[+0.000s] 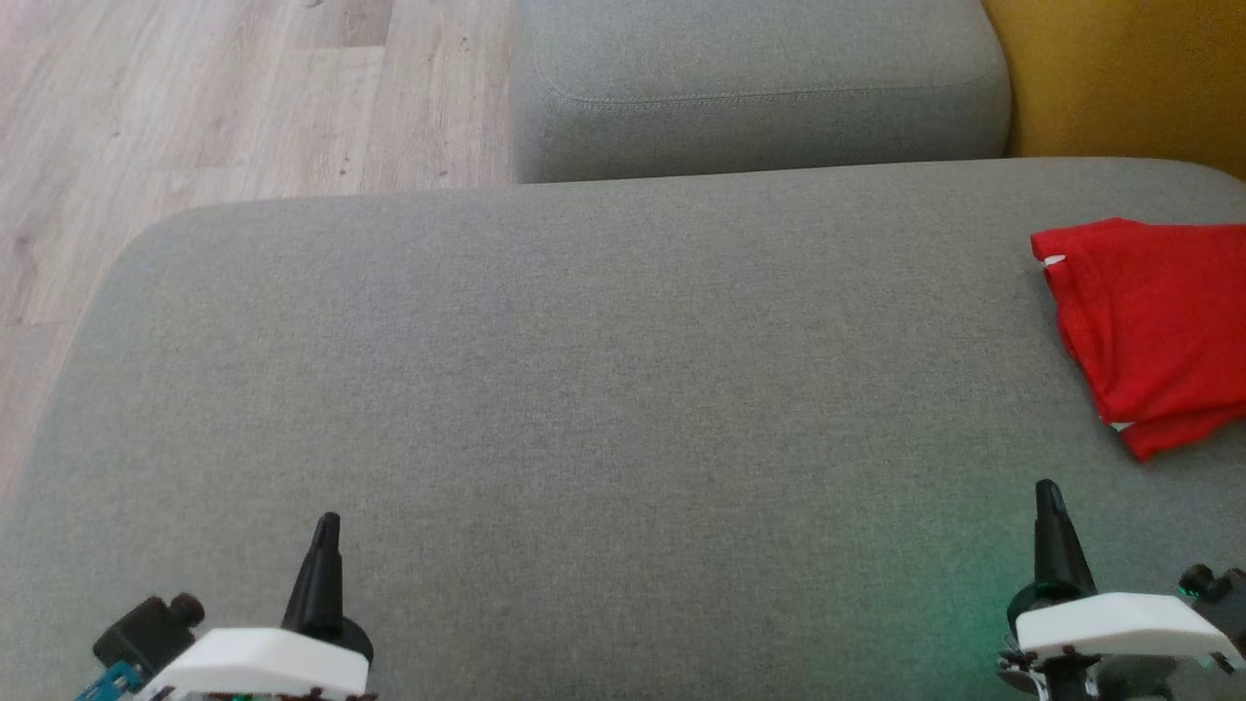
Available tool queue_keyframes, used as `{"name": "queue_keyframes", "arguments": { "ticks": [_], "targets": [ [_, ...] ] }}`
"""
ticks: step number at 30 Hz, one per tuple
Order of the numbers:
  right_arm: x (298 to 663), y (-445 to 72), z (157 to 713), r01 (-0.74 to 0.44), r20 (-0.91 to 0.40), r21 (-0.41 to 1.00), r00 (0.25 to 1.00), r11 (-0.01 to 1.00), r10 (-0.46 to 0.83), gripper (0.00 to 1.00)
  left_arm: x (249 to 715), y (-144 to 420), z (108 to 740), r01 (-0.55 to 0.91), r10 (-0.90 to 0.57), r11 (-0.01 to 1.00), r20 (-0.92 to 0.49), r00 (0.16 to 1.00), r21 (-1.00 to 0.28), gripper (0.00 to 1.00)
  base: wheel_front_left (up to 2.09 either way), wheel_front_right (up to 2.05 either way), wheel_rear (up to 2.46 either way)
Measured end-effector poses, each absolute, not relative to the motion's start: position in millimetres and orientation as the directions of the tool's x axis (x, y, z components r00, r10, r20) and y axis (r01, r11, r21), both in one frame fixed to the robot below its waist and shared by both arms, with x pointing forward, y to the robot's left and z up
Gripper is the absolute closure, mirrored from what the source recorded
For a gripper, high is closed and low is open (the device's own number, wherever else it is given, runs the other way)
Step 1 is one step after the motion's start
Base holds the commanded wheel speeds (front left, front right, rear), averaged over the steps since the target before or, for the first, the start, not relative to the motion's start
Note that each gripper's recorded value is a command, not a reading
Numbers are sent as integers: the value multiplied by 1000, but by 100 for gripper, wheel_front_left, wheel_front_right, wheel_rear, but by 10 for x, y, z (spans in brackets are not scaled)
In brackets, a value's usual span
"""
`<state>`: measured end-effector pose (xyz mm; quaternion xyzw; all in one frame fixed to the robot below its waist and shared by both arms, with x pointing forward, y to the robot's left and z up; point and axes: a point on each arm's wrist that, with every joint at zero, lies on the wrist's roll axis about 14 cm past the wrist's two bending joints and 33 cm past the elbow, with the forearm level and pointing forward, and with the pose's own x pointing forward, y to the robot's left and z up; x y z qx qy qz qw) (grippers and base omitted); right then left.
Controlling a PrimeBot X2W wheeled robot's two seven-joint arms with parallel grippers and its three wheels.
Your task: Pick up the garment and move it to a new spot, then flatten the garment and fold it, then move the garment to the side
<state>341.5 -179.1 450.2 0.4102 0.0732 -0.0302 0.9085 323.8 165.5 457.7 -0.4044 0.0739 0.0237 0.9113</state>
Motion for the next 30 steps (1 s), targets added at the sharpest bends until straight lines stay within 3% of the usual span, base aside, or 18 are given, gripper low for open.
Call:
{"name": "queue_keyframes", "arguments": {
  "ticks": [30],
  "targets": [
    [3564,-1927,4588,149,-152,920,988,364,-20,100,3462,1755,4606,-141,-20,377,-160,987,-915,100,0,0,0]
  ]
}}
